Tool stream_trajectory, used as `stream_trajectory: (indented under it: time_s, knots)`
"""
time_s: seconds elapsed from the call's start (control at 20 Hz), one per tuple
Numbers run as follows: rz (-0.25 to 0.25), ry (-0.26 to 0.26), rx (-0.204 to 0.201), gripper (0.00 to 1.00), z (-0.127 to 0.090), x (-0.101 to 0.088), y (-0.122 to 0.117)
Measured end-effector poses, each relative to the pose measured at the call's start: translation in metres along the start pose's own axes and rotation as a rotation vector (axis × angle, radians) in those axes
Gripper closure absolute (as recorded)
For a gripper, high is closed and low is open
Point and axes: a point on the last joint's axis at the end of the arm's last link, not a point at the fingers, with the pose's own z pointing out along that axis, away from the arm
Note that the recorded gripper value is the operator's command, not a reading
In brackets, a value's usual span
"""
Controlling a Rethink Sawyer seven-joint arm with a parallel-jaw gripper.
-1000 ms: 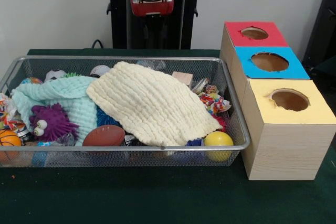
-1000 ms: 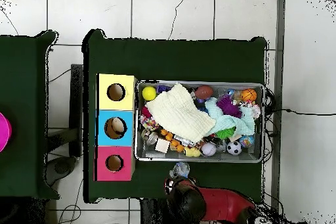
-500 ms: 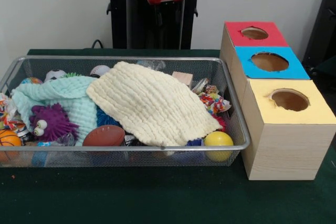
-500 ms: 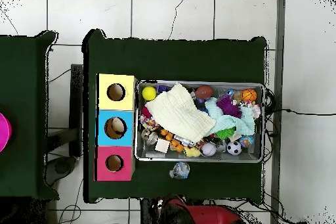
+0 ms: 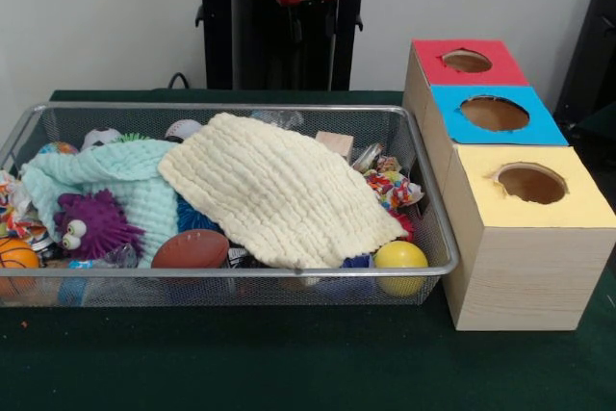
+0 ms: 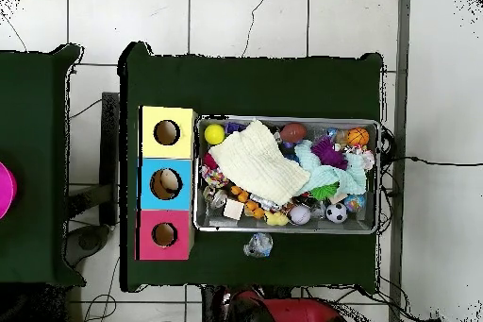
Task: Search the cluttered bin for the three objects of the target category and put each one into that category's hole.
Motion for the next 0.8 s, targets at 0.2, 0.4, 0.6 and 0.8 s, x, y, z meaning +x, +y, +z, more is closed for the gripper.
stream_trajectory:
  time_s: [0.2, 0.4, 0.6, 0.8]
  knots:
    - [0.001, 0.005, 0.001, 0.00, 0.001, 0.002, 0.000]
    - [0.006, 0.010, 0.004, 0.00, 0.001, 0.004, -0.001]
    - [-0.001, 0.004, 0.005, 0.00, 0.009, 0.012, 0.001]
    - [-0.014, -0.034, 0.002, 0.00, 0.025, 0.022, 0.006]
